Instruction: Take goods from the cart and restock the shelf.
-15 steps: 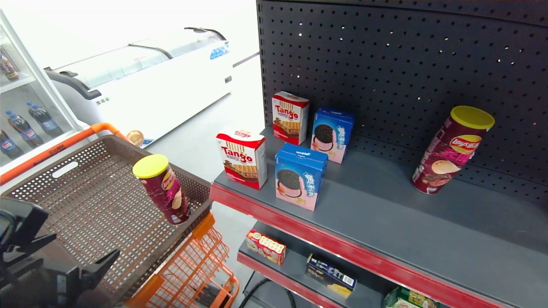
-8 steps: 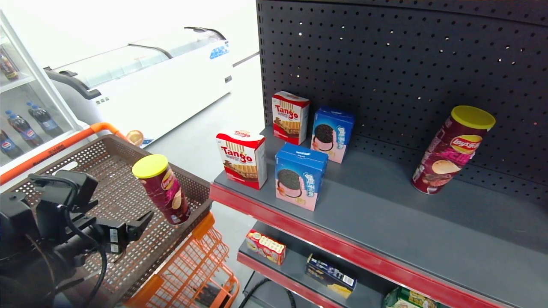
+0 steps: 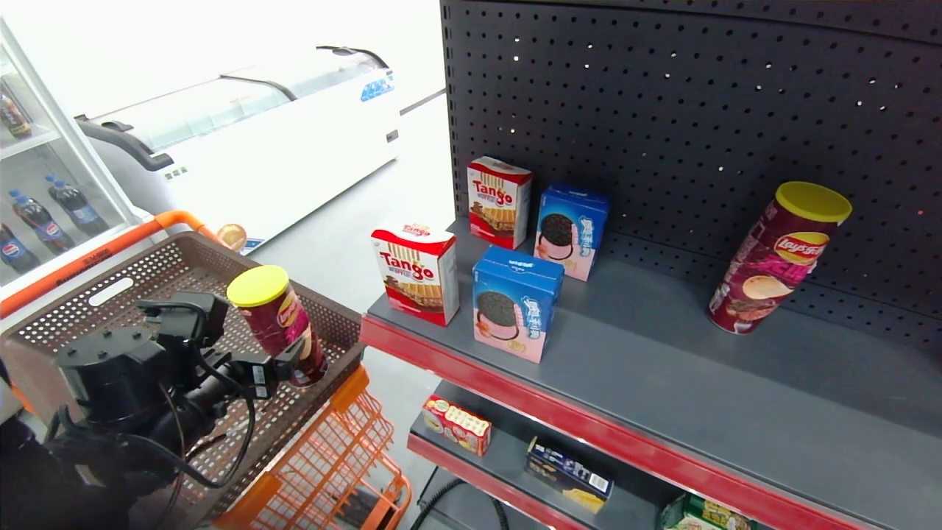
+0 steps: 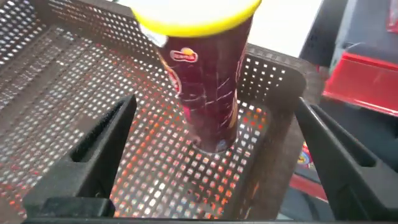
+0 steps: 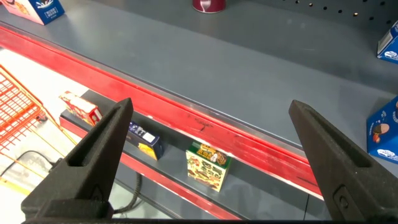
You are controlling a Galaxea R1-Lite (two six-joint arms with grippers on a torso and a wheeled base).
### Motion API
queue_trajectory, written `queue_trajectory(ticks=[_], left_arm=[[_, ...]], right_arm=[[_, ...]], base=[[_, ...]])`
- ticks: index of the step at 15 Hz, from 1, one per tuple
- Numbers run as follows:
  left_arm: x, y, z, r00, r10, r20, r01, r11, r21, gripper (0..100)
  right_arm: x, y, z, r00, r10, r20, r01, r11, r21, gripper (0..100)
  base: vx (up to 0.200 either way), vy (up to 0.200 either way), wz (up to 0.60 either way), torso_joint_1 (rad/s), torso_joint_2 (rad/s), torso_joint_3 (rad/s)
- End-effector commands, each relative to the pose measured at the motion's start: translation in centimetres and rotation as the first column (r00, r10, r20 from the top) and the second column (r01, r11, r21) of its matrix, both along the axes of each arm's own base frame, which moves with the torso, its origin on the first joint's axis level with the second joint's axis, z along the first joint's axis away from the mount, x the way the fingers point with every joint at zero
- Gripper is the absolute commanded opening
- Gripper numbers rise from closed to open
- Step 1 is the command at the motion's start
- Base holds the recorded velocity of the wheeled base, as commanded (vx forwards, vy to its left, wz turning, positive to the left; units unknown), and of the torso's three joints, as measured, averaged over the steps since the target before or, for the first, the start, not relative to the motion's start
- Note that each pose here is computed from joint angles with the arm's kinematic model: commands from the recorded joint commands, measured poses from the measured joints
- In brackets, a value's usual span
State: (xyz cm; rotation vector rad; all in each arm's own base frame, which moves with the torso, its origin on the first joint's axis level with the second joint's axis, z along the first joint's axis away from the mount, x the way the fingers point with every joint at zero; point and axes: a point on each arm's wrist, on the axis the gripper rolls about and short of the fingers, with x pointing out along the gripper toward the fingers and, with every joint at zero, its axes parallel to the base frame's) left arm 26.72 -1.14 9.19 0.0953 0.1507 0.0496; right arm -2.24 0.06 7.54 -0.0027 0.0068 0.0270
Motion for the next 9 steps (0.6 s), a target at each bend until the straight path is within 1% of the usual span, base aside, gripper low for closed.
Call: queue_trajectory(ticks=[1,4,5,7,8,9], left_arm=[[2.6,0.1,-2.3,0.999,0.010,-0.032,-0.010,1.000,0.000,100],[4.5,0.1,-2.9,1.000,0.015,-0.009,-0.015,1.000,-0.001,100],[5.2,0.1,-2.9,1.000,0.015,0.006,-0.015,1.000,-0.002,100],[6.3,0.7,-2.8,0.999,0.035,0.034,-0.035,0.999,-0.002,100],[6.3,0.7,-2.8,0.999,0.035,0.034,-0.035,0.999,-0.002,100],[7.2,0.9,-2.6,0.997,0.041,0.058,-0.041,0.999,-0.004,100]], right_arm=[[0.0,0.0,0.0,1.000,0.001,-0.001,-0.001,1.000,0.000,100],[0.0,0.0,0.0,1.000,0.001,-0.001,-0.001,1.000,0.000,100],[0.0,0.0,0.0,1.000,0.001,-0.001,-0.001,1.000,0.000,100],[0.0,0.0,0.0,1.000,-0.001,-0.001,0.001,1.000,0.000,100],[0.0,0.0,0.0,1.000,-0.001,-0.001,0.001,1.000,0.000,100],[0.0,0.0,0.0,1.000,-0.001,-0.001,0.001,1.000,0.000,100]], base=[[0.000,0.000,0.00,0.000,0.00,0.000],[0.000,0.000,0.00,0.000,0.00,0.000],[0.000,0.000,0.00,0.000,0.00,0.000],[0.000,0.000,0.00,0.000,0.00,0.000],[0.000,0.000,0.00,0.000,0.00,0.000],[0.000,0.000,0.00,0.000,0.00,0.000]])
